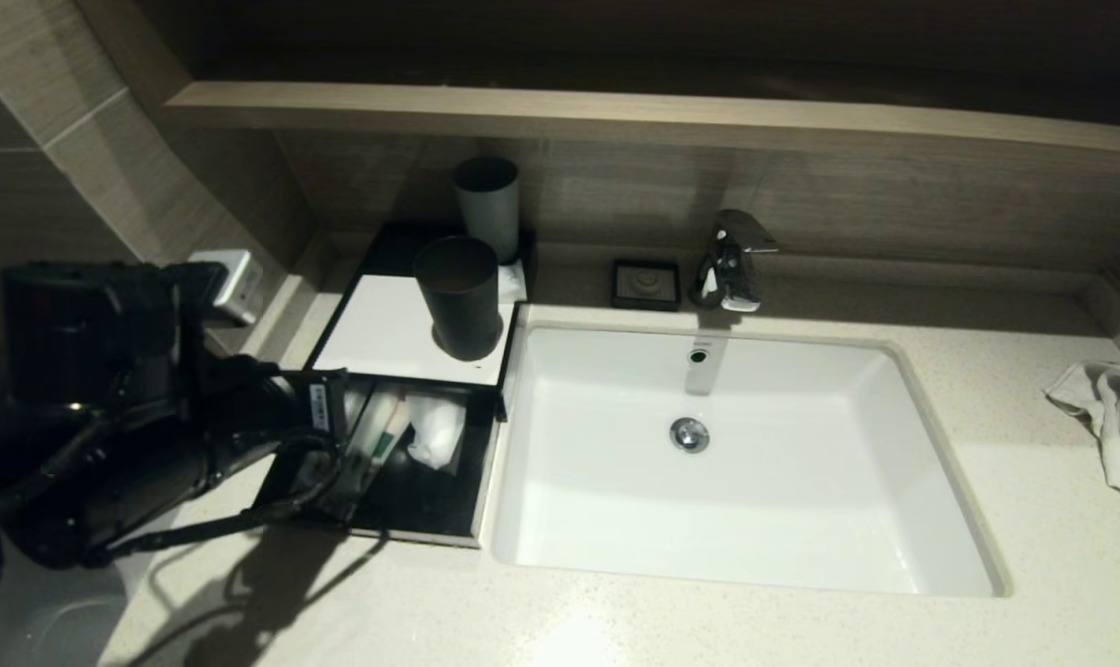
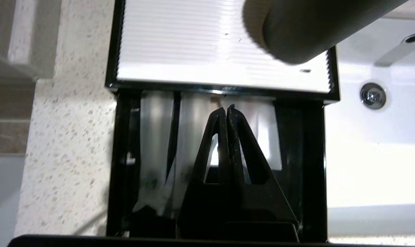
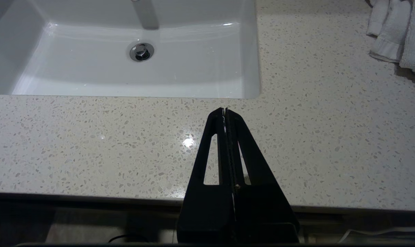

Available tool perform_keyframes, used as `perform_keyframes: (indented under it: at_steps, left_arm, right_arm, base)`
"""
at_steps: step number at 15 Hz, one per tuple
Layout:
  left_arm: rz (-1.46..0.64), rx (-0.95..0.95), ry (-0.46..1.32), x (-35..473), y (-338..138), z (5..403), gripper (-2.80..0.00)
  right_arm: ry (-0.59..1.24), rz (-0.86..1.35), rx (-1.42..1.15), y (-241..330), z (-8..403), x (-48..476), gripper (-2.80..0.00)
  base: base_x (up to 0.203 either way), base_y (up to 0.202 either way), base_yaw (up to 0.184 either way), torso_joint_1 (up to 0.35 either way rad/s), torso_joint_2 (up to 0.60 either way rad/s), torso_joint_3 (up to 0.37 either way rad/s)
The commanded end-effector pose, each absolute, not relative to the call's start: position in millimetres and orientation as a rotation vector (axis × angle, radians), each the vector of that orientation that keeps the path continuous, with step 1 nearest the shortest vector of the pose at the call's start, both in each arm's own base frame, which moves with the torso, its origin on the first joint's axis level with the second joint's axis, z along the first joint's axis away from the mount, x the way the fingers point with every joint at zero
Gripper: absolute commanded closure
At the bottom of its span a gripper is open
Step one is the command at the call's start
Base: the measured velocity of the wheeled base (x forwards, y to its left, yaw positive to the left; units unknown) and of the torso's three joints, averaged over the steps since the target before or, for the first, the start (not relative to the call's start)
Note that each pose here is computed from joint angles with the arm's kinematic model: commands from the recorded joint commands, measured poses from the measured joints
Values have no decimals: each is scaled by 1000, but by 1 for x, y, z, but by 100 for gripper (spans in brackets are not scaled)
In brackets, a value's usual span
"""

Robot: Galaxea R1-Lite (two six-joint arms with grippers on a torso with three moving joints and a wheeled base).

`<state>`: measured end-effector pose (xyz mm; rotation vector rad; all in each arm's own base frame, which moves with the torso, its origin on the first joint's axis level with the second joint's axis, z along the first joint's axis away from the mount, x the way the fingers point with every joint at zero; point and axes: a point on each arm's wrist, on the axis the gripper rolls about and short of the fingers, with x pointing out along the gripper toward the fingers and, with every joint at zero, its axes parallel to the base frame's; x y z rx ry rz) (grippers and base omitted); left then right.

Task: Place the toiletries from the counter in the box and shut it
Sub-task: Pick up the cup

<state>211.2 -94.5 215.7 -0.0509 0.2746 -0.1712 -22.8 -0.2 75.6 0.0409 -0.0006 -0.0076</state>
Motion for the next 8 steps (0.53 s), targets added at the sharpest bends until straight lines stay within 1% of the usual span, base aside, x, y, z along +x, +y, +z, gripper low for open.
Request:
perform_keyframes:
  at_steps: [1,3,8]
  left_arm:
    - [-179,-29,263,220,-113,208,0]
    - [-177,-11,253,220,-124,205,0]
    - [-197,-9,238,216,-135,208,0]
  right_arm:
    - [0,-8,41,0,75,-23,0]
    - [0,-8,41,0,75,-23,0]
    - [0,-8,41,0,75,-23,0]
  base:
    - [0,0,0,0,0,0]
    - [0,0,0,0,0,0]
    - [0,0,0,0,0,0]
